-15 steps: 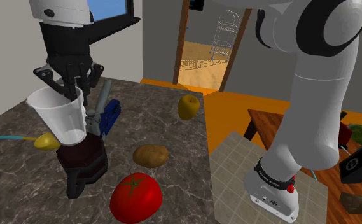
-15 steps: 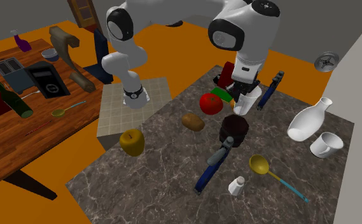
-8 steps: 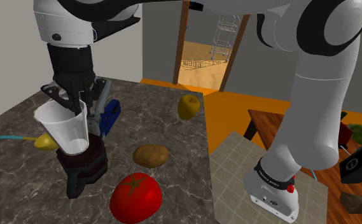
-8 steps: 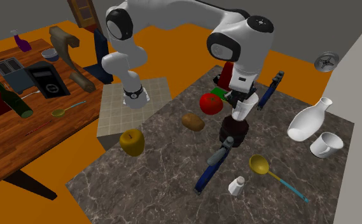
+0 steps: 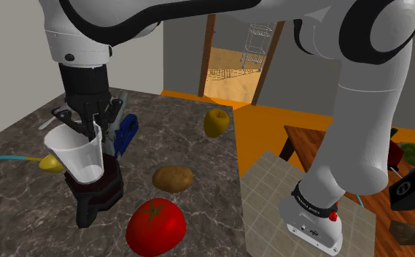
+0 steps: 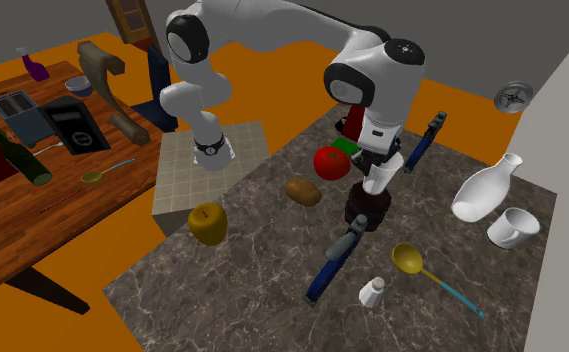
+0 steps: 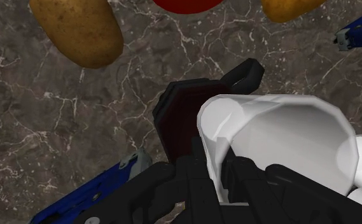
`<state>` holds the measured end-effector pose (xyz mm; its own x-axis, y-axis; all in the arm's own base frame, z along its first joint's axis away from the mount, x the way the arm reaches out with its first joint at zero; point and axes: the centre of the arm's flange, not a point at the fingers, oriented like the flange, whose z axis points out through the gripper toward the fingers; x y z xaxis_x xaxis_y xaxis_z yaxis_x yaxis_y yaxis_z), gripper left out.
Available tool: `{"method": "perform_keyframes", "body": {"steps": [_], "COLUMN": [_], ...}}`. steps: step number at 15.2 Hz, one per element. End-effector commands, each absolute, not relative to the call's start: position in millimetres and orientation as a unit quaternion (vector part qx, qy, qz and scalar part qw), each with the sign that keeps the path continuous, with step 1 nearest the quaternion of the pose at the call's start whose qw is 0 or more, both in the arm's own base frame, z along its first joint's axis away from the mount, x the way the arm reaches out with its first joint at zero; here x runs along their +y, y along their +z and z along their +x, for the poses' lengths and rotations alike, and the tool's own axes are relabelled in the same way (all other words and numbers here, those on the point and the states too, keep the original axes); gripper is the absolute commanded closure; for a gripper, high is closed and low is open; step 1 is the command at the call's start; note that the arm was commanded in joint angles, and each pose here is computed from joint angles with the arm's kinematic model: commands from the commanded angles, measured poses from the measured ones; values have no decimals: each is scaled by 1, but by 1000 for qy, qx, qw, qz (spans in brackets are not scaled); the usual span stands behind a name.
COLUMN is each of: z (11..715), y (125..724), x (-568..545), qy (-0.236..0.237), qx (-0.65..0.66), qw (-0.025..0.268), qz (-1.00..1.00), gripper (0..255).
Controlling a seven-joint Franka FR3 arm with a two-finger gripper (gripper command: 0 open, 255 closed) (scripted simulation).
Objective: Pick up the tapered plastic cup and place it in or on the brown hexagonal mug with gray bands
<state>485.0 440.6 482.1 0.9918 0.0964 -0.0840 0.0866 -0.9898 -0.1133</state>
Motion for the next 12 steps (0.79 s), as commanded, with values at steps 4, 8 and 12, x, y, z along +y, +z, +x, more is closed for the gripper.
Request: {"method": "perform_keyframes", "body": {"steps": [4,8,12], "z": [485,485,489], "y": [482,482,521], "x": [441,441,436], "qy": [45,45,45], "qx": [-46,-46,-46], "qw": [55,55,55], "qz": [-996,-996,-996], "gripper": [0,0,0]}}
